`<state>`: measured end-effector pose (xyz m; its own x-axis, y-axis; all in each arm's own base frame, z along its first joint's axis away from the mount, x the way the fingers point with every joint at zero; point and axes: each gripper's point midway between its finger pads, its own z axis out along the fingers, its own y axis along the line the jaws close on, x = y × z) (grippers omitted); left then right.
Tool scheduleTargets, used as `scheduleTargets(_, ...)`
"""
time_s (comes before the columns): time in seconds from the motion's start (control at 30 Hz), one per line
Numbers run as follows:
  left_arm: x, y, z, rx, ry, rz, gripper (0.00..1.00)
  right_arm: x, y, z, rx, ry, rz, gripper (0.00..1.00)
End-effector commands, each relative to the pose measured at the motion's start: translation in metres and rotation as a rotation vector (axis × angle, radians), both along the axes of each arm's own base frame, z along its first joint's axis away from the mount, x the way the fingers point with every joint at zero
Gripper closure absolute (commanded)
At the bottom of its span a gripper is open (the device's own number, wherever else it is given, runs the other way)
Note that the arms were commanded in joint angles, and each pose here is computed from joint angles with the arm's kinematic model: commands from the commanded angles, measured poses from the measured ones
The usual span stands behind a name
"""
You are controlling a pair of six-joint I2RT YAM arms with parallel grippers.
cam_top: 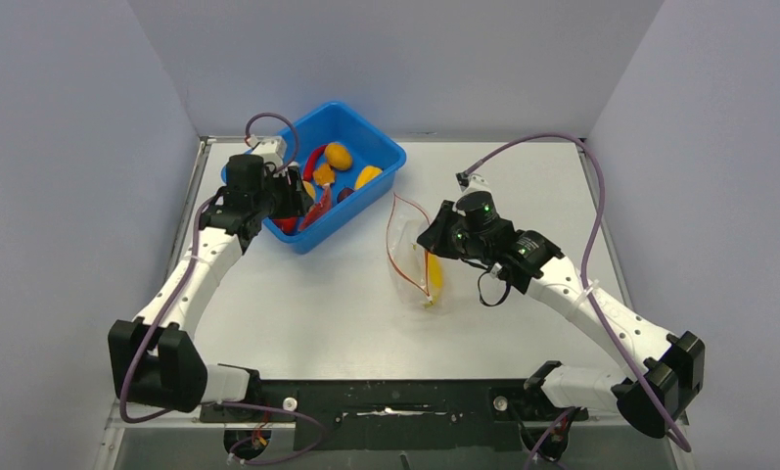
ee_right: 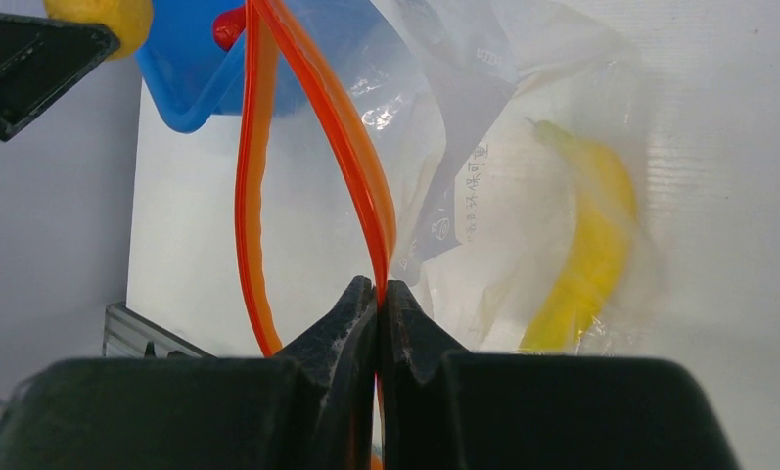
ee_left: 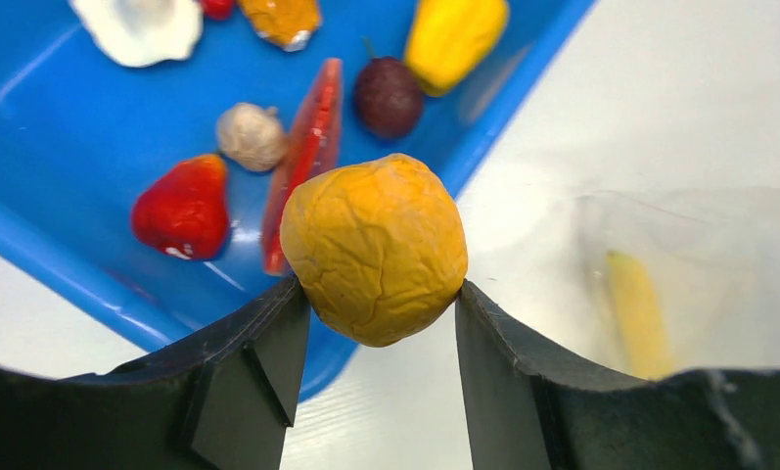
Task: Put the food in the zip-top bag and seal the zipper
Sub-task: Place the fake fruit in the zipper food storage bag.
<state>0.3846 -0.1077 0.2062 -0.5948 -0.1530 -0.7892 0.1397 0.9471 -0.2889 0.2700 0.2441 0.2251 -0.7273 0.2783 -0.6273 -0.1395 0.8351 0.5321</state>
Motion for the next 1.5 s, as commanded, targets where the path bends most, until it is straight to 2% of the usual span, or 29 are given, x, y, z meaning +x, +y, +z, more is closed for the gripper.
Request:
scheduleTargets(0.0, -0.020, -0.035, 0.049, -0.179, -0.114, -0.143, 0.59, 0.009, 0.014, 0.010, 0.070, -0.021, 0.004, 1.00)
scheduleTargets(0.27, -0.058, -0.058, 0.080, -0.320, -0.160, -0.270, 0.59, 0.012, 0.026, 0.005, 0.110, 0.003, 0.013, 1.00)
scheduleTargets(0.43, -0.083, -0.079, 0.095, -0.451, -0.162, -0.373, 0.60, 0.016, 0.034, 0.006, 0.138, 0.012, 0.015, 1.00)
scheduleTargets(0.83, -0.115, -0.114, 0.122, -0.618, -0.174, -0.484, 0.62, 0.023, 0.049, 0.011, 0.185, 0.016, 0.031, 1.00)
scheduleTargets(1.17, -0.129, -0.147, 0.118, -0.715, -0.134, -0.558, 0.62, 0.024, 0.055, 0.020, 0.218, 0.004, 0.046, 1.00)
scheduleTargets(1.47, -0.128, -0.169, 0.085, -0.673, -0.056, -0.554, 0.62, 0.020, 0.060, 0.029, 0.236, -0.020, 0.068, 1.00)
